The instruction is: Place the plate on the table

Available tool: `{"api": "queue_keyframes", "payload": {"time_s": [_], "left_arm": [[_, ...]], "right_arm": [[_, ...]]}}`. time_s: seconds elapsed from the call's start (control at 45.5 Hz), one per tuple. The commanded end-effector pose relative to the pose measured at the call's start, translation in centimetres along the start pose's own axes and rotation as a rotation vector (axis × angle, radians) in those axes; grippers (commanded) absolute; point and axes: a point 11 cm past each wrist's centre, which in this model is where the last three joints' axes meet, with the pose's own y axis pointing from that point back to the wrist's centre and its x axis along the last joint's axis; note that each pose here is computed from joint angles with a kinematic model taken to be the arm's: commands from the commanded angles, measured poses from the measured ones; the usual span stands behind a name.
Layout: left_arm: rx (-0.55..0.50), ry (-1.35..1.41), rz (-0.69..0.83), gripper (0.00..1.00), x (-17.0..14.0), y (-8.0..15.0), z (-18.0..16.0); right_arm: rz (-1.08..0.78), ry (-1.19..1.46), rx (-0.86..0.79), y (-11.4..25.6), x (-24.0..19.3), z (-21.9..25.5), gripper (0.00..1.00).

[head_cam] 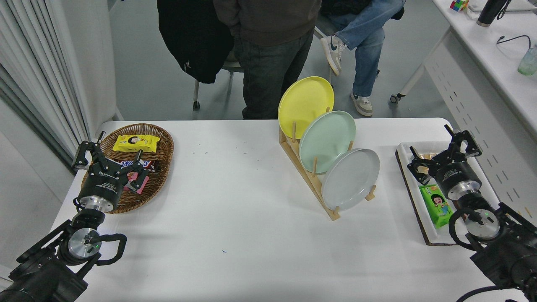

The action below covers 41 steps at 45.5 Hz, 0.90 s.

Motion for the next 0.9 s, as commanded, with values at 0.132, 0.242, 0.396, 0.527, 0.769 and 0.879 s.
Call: {"api": "queue_keyframes", "payload": {"time_s": [0.132,0.242,0.396,0.527,0.769,0.879], "left_arm": [[0.000,0.000,0.000,0.98,0.0,0.0,0.0],[0.000,0.000,0.000,0.98,0.0,0.0,0.0],[0.000,0.000,0.000,0.98,0.0,0.0,0.0],[0.000,0.000,0.000,0.98,0.0,0.0,0.0],[0.000,0.000,0.000,0.98,0.0,0.0,0.0],[0.000,0.000,0.000,0.98,0.0,0.0,0.0]], "right_arm": [[-0.003,0.030,-0.004,-0.5,-0.5,-0.7,0.99],[0.001,0.057,0.012,-1.7,-1.6,-1.9,0.99],[0.023,0.107,0.024,-1.7,-0.9,-3.7,0.99],[0.016,0.160,0.014,-1.6,-0.6,-4.8,0.99],[-0.058,0.334,-0.071,-1.7,-1.8,-5.6,0.99],[-0.104,0.429,-0.099,-1.6,-2.4,-7.3,0.99]]}}
